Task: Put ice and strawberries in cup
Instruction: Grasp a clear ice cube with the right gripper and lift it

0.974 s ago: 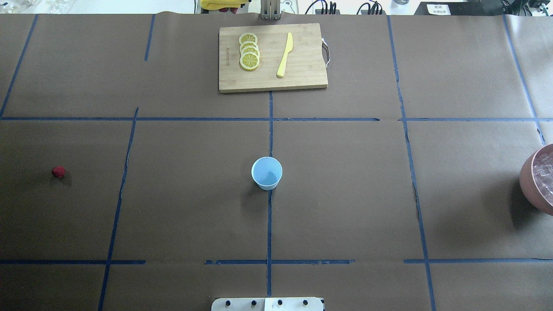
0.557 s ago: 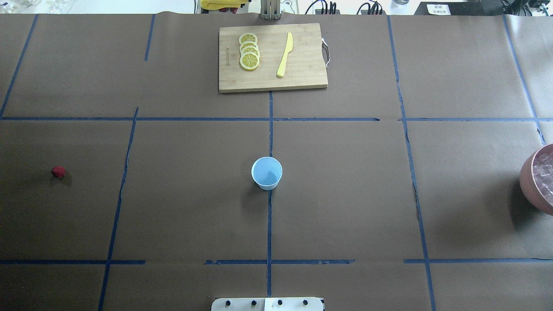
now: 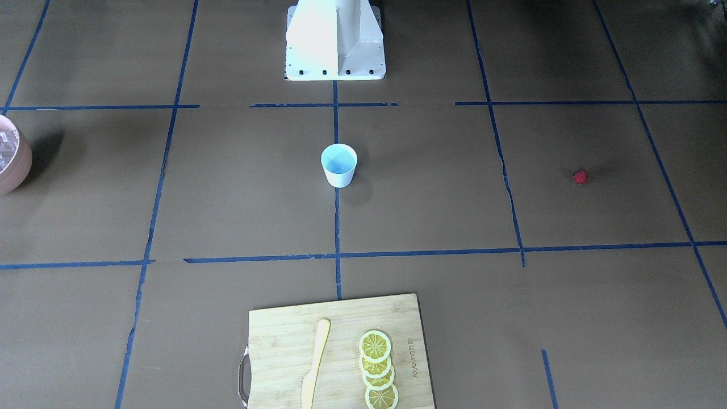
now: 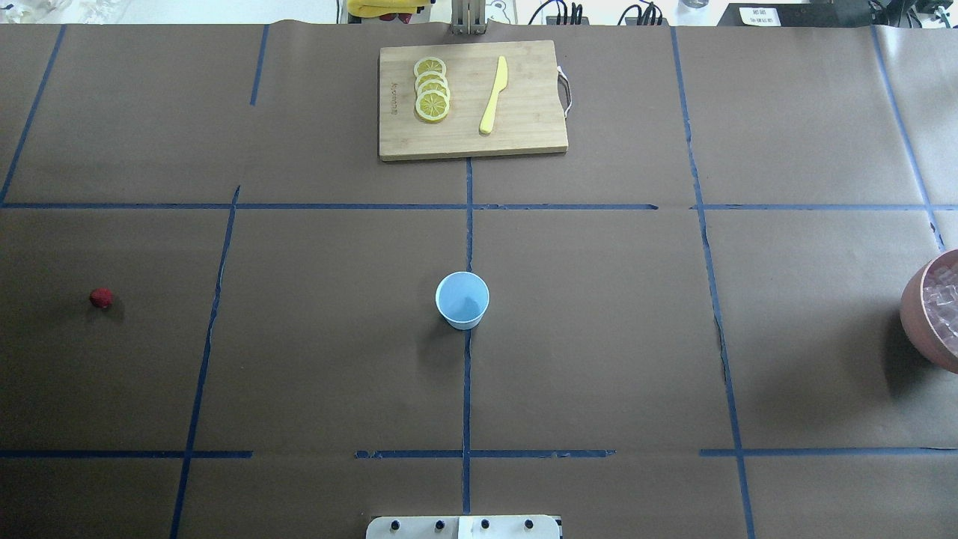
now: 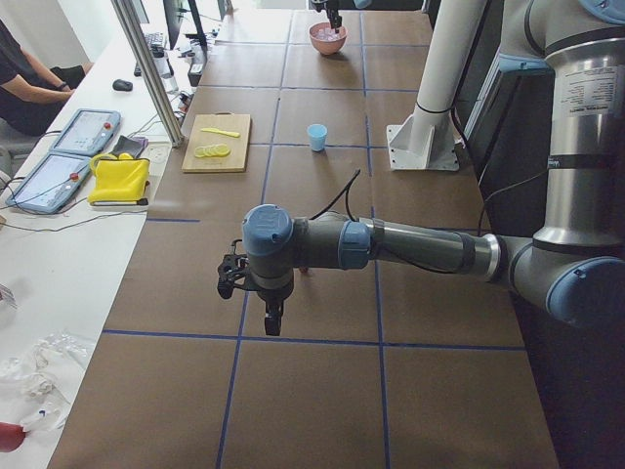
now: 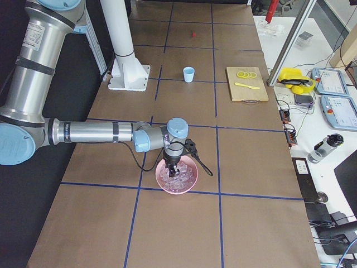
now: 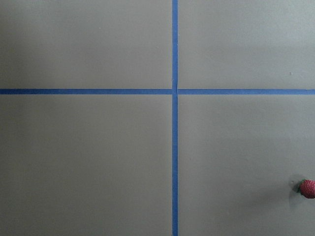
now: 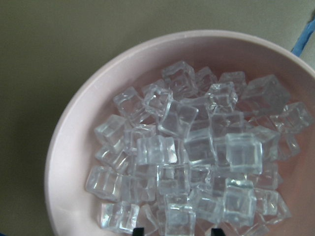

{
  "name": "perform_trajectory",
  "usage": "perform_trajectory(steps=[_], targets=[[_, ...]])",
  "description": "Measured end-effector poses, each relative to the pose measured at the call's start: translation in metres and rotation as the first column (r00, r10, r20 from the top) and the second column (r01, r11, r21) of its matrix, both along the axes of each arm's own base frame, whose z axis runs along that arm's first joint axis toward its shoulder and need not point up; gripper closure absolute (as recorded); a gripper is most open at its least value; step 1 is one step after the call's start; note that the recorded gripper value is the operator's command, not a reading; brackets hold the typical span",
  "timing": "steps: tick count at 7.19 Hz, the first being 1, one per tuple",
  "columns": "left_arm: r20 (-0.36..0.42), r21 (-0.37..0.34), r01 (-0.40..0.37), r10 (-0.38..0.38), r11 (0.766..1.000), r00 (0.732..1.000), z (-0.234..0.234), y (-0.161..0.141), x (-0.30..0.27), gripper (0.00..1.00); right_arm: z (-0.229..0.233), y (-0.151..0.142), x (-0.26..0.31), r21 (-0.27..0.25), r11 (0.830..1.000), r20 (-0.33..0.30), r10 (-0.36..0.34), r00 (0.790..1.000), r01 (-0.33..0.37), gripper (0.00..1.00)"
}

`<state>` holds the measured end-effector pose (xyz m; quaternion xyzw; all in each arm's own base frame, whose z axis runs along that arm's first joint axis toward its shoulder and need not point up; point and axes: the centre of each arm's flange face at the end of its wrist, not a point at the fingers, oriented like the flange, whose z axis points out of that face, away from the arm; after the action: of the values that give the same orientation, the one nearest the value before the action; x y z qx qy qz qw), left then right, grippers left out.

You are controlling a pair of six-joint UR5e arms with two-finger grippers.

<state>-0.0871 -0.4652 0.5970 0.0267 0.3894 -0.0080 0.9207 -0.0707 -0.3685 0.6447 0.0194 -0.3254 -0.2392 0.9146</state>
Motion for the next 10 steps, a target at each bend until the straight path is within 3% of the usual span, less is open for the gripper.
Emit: perform_trajectory(steps=[10], targets=[[-0.001, 0.003, 0.003, -0.003, 1.000, 1.000, -0.004, 0.001, 0.000, 0.00, 0.016, -0.002, -0.008, -0.016, 1.000, -0.028, -0.016, 0.999, 0.016, 0.45]])
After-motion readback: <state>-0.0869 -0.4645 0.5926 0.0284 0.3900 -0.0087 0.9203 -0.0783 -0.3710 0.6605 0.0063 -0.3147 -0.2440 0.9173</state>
